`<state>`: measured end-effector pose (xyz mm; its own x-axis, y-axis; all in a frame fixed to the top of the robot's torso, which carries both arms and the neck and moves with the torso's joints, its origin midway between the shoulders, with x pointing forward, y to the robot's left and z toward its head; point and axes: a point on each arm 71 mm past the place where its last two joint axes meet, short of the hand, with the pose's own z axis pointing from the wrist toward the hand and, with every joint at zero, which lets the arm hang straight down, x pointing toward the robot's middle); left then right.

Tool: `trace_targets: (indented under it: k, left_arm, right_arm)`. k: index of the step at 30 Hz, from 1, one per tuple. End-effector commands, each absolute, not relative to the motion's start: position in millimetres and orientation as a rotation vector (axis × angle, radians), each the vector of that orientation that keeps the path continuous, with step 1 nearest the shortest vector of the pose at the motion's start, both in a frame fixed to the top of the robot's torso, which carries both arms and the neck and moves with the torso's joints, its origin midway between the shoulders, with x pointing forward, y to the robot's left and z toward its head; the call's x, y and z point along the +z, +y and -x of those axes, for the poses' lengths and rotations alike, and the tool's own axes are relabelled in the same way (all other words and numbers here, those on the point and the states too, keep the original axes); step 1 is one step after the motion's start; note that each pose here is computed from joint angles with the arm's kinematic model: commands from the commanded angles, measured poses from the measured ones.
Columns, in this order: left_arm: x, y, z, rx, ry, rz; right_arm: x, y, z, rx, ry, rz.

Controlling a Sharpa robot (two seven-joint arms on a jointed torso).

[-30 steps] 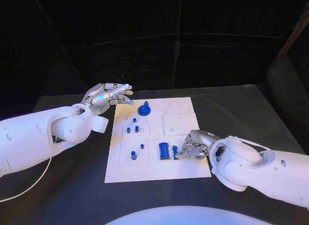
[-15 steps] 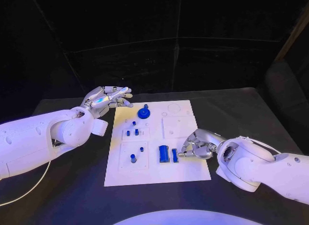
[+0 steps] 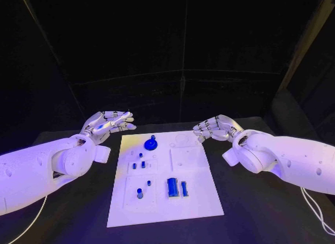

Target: Assemble the parts on the task board

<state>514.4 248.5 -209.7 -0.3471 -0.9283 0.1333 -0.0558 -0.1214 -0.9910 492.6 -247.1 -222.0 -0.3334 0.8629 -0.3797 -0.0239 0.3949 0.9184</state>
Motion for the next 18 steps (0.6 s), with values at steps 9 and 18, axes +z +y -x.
trace_targets:
  k: [9, 18]
  left_arm:
    - [-216.6, 250.9, -545.9, -1.478, 1.295, 1.182]
    - [-230.5, 240.4, -560.1, -1.391, 1.247, 1.207]
  right_arm:
    - [-222, -234, -547, 1.376, 1.414, -0.921]
    - [-229, -223, -565, 1.386, 1.391, -0.937]
